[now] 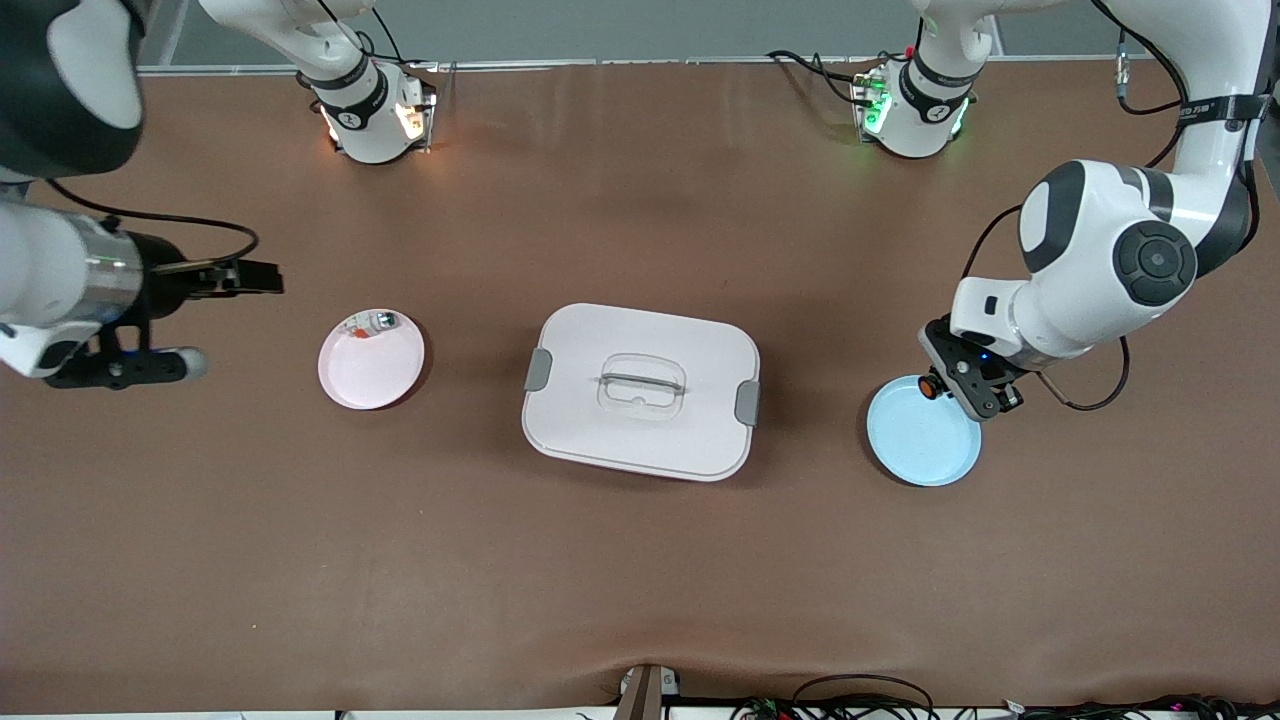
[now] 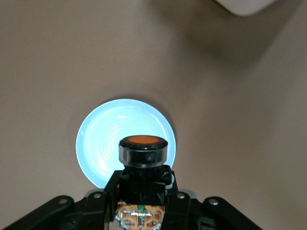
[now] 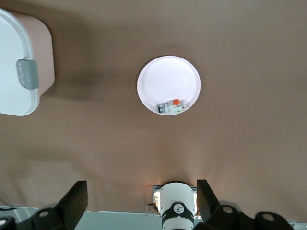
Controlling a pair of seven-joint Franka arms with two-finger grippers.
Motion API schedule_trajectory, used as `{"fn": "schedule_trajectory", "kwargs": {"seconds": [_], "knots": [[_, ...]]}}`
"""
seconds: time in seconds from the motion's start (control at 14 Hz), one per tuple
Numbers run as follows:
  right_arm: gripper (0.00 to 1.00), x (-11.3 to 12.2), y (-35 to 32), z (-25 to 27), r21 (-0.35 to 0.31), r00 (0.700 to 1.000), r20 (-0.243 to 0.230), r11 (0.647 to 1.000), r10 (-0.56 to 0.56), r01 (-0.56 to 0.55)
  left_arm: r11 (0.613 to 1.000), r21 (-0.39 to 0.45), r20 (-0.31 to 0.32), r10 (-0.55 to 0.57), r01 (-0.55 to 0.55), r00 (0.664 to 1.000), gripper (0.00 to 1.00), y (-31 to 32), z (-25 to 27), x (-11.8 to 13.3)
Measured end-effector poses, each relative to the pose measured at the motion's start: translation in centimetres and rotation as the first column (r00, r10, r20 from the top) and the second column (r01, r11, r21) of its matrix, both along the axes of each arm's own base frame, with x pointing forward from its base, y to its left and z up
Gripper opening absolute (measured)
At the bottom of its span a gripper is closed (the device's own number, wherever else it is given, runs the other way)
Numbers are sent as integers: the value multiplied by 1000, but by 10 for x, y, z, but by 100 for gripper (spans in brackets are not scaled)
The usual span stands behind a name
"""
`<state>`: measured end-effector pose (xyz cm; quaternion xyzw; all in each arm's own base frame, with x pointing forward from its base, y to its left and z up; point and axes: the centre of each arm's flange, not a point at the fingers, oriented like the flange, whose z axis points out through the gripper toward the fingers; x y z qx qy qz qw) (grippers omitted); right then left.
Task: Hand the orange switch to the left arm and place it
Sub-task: 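Lower the switch onto the blue plate with the left gripper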
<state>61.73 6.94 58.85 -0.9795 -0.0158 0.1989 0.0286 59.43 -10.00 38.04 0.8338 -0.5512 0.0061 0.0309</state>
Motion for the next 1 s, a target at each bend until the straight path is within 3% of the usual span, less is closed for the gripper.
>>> {"fn": "schedule_trajectory", "kwargs": {"seconds": [0.14, 0.29, 0.57, 0.71, 1.0], "knots": [[100, 1, -17, -2, 1, 1000, -13, 1000, -15, 15, 996, -3, 12, -88, 88, 996, 40, 11, -9, -1], [100, 1, -21, -12, -38, 999, -34, 999, -19, 17, 985, -6, 24, -174, 174, 984, 40, 22, -21, 1], [100, 2, -19, -34, -77, 997, -80, 997, -12, 6, 934, -17, 57, -355, 357, 933, 40, 36, -56, 10], [100, 2, -23, -39, -88, 996, -91, 996, -19, 11, 918, -27, 50, -395, 396, 917, 40, 46, -74, 12], [100, 8, -28, -39, -91, 998, -48, 996, -27, 23, 890, -8, 61, -455, 456, 889, 40, 47, -99, 13]]}}
